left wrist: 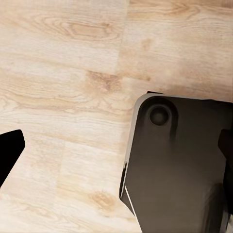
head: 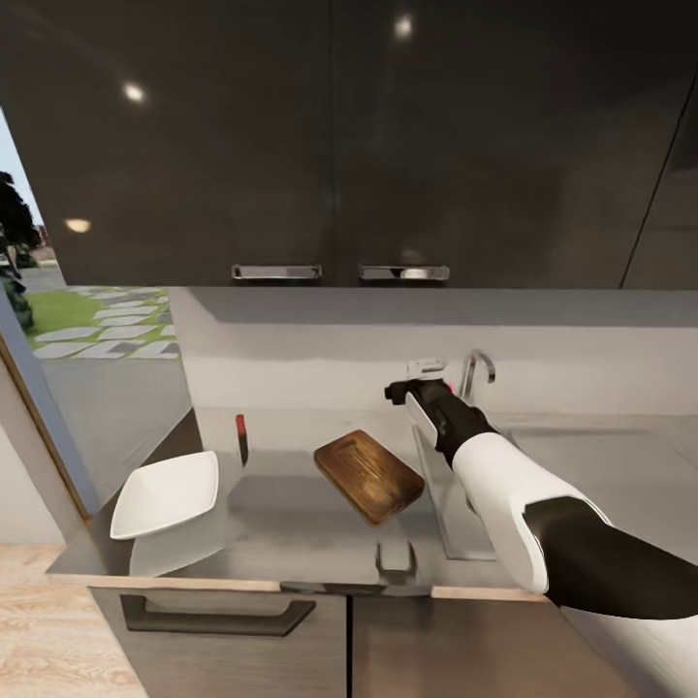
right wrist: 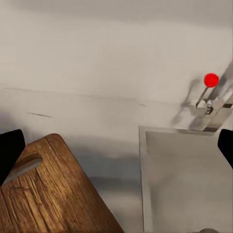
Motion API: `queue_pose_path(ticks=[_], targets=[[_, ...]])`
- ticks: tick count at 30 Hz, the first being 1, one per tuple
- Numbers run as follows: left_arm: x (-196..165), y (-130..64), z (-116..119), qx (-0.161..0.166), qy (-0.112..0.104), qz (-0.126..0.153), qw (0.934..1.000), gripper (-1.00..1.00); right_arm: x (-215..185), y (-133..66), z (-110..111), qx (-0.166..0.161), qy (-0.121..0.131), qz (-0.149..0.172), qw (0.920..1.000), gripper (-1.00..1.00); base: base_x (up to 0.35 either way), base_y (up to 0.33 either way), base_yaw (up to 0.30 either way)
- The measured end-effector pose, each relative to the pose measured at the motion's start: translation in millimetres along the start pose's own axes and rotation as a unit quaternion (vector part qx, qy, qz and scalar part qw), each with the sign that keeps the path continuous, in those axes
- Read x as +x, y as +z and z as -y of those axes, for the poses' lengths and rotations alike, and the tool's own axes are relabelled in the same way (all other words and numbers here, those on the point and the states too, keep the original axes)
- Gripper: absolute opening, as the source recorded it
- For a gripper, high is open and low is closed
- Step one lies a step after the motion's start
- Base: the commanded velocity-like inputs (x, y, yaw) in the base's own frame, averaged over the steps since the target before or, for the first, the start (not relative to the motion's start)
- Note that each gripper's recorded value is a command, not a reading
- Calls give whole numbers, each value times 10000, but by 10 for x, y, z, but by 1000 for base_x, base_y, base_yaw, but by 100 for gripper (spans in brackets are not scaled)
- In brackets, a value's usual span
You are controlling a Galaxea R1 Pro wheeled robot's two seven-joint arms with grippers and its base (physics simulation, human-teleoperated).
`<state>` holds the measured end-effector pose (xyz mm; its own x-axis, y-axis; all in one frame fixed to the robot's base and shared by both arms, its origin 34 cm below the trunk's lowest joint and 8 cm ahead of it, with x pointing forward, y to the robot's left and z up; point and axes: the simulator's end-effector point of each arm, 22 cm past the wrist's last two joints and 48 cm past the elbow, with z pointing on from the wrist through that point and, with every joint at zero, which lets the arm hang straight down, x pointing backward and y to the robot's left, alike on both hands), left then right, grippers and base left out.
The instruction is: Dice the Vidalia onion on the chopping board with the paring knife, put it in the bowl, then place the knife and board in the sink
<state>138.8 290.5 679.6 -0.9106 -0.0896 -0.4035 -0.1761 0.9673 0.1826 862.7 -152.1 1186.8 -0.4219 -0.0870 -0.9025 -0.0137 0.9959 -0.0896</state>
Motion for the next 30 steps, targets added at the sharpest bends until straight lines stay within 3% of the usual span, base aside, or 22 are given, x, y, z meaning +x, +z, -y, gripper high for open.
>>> queue_pose_path(ticks=[13,21,30], targets=[[174,-12,-7,-5,45,-188,9998,100,305,37,-327,-718,-92,-337,9968,100,15,0,0],[212,-15,-8,-6,56,-230,9997,100,432,-5,-618,-1287,-456,-436,9897,100,0,0,0],[209,-14,-7,-5,55,-227,9997,100,439,-15,-658,-1364,-524,-435,9883,100,0,0,0]])
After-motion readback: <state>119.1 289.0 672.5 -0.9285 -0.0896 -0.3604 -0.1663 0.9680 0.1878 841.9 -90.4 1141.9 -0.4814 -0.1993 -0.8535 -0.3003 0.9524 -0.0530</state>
